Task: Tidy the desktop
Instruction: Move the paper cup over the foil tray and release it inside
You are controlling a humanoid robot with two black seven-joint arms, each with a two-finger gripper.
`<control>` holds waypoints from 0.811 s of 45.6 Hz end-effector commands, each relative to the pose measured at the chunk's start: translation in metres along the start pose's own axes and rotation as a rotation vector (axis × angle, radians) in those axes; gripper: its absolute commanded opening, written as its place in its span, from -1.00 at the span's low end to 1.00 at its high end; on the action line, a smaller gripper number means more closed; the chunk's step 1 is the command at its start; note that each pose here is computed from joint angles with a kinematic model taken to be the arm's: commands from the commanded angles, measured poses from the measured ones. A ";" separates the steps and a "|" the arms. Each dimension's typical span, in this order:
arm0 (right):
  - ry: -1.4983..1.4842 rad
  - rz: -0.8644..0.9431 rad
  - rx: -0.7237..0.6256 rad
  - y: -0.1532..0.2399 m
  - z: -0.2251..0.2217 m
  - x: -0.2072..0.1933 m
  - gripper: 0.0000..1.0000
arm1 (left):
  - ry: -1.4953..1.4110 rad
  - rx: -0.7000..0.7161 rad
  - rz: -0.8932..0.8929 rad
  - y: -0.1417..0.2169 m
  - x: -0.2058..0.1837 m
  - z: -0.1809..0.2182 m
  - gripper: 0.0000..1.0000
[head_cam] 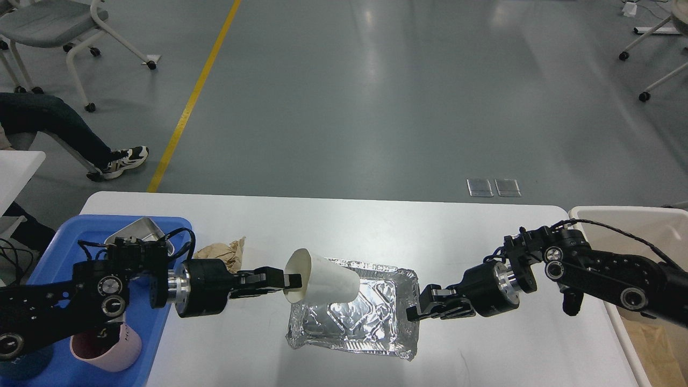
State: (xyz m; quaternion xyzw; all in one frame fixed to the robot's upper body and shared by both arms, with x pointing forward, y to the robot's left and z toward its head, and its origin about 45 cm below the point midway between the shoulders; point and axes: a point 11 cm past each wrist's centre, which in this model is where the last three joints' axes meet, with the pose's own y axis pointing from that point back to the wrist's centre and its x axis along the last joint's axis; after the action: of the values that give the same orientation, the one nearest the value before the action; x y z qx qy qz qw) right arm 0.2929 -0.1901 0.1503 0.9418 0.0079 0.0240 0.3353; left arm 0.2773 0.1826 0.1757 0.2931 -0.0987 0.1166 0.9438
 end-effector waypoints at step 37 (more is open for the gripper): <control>-0.001 -0.002 0.010 0.001 -0.001 -0.004 -1.00 | -0.024 -0.059 -0.034 -0.062 -0.003 0.027 0.45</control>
State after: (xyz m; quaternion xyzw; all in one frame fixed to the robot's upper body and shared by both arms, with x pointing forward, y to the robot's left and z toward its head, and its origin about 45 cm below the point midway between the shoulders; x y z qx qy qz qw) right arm 0.2886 -0.1881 0.1521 0.9434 0.0112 0.0246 0.3304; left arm 0.2879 0.1155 0.1633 0.2688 -0.1087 0.0911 0.9527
